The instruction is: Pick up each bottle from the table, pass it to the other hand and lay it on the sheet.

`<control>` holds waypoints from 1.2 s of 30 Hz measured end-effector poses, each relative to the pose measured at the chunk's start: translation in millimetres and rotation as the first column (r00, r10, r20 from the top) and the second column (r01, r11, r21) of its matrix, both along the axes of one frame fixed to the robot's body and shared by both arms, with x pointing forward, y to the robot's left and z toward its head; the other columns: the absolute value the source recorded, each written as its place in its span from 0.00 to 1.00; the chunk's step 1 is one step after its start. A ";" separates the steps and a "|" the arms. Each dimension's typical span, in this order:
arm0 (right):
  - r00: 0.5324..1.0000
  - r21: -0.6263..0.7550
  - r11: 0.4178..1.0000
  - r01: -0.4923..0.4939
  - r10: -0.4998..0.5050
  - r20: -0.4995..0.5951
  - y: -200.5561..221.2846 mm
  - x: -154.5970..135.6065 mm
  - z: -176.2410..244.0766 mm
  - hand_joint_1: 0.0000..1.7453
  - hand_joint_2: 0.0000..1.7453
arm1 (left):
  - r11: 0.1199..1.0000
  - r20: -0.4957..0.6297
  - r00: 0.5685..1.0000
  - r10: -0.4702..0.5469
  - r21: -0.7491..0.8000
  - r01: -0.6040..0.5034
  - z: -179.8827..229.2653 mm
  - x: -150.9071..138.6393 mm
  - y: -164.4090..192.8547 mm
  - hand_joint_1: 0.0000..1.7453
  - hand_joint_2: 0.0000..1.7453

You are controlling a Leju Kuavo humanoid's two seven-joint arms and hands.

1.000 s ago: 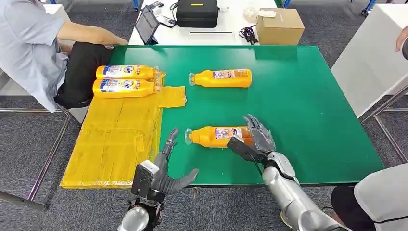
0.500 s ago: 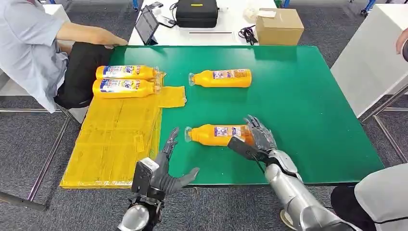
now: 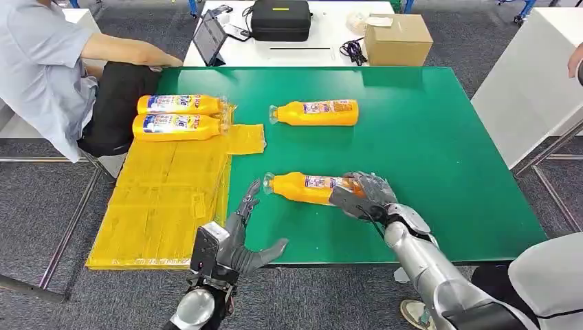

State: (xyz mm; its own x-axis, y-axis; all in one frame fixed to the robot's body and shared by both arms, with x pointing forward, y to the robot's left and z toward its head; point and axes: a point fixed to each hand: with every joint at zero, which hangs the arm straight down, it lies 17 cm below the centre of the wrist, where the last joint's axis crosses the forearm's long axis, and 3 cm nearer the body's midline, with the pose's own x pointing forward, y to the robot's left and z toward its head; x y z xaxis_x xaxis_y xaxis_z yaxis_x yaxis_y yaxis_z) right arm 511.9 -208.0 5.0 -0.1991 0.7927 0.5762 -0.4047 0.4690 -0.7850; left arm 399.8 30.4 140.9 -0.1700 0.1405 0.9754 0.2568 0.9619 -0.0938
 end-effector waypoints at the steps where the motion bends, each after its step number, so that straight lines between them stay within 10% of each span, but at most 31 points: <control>1: 1.000 0.000 1.000 0.000 0.000 0.000 -0.5 0.0 0.0 1.00 1.00 | 1.000 0.000 1.000 0.000 0.000 0.000 0.1 0.0 -0.1 0.00 1.00; 23: 1.000 0.043 0.999 0.008 -0.007 -0.006 -1.5 0.9 2.7 0.98 1.00 | 1.000 0.007 1.000 0.008 -0.026 -0.007 5.0 3.3 2.0 0.00 1.00; 25: 1.000 0.084 0.996 0.009 -0.008 -0.004 1.4 -0.7 4.6 0.84 1.00 | 0.996 0.004 0.999 0.051 -0.067 -0.051 7.2 5.9 10.0 0.00 1.00; 29: 1.000 0.216 0.976 0.030 -0.030 0.001 12.5 -6.4 11.9 0.98 1.00 | 0.933 -0.126 0.943 0.308 -0.153 -0.325 -19.6 20.4 62.4 0.00 1.00; 36: 0.999 0.293 0.955 0.043 -0.045 0.000 21.2 -10.4 16.9 1.00 1.00 | 0.878 -0.305 0.875 0.376 -0.186 -0.442 -74.9 16.0 88.9 0.00 1.00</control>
